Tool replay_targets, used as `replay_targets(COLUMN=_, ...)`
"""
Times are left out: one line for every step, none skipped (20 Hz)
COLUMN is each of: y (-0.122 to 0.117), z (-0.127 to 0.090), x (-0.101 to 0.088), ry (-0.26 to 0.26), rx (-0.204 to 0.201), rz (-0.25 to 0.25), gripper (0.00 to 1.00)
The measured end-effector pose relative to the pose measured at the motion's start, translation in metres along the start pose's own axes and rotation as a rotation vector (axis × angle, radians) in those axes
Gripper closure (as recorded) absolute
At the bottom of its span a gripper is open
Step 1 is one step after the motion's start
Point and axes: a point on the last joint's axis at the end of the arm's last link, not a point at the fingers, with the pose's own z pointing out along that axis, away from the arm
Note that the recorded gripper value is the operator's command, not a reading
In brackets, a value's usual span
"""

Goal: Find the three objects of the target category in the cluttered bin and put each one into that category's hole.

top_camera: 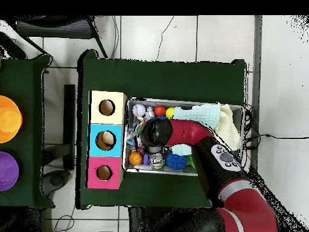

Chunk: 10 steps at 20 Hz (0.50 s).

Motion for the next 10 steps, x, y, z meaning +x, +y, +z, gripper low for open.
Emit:
replay_targets(y=0.0, z=0.0, x=-0.001, ry=0.003, rx=-0.002, rz=0.0, gripper=0.0)
replay_targets(y=0.0, z=0.002, x=-0.006, ry=0.014, rx=-0.011, rz=-0.003, gripper=0.0)
replay_targets(y=0.0, z=0.004, x=-0.007, ry=0.019, rx=-0.012, rz=-0.005, gripper=0.0)
replay_targets(y=-0.001, z=0.007, x=-0.008, ry=0.02, rx=-0.012, rz=-0.007, gripper=0.0)
replay_targets(y=-0.002, z=0.013, x=-0.008, ry=0.023, rx=-0.012, rz=-0.013, gripper=0.0)
replay_targets(y=-0.001, z=0.021, x=-0.009, ry=0.025, rx=-0.017, rz=-0.018, gripper=0.0)
replay_targets(y=0.001, z=0.027, x=-0.01, ry=0.025, rx=-0.022, rz=-0.022, gripper=0.0)
replay_targets(y=0.008, z=0.046, x=-0.012, ry=0.021, rx=-0.045, rz=-0.033, gripper=1.0)
replay_targets(y=0.008, z=0.047, x=-0.012, ry=0.022, rx=-0.046, rz=-0.033, gripper=1.0)
replay_targets(y=0.008, z=0.047, x=-0.012, ry=0.023, rx=-0.047, rz=-0.033, gripper=1.0)
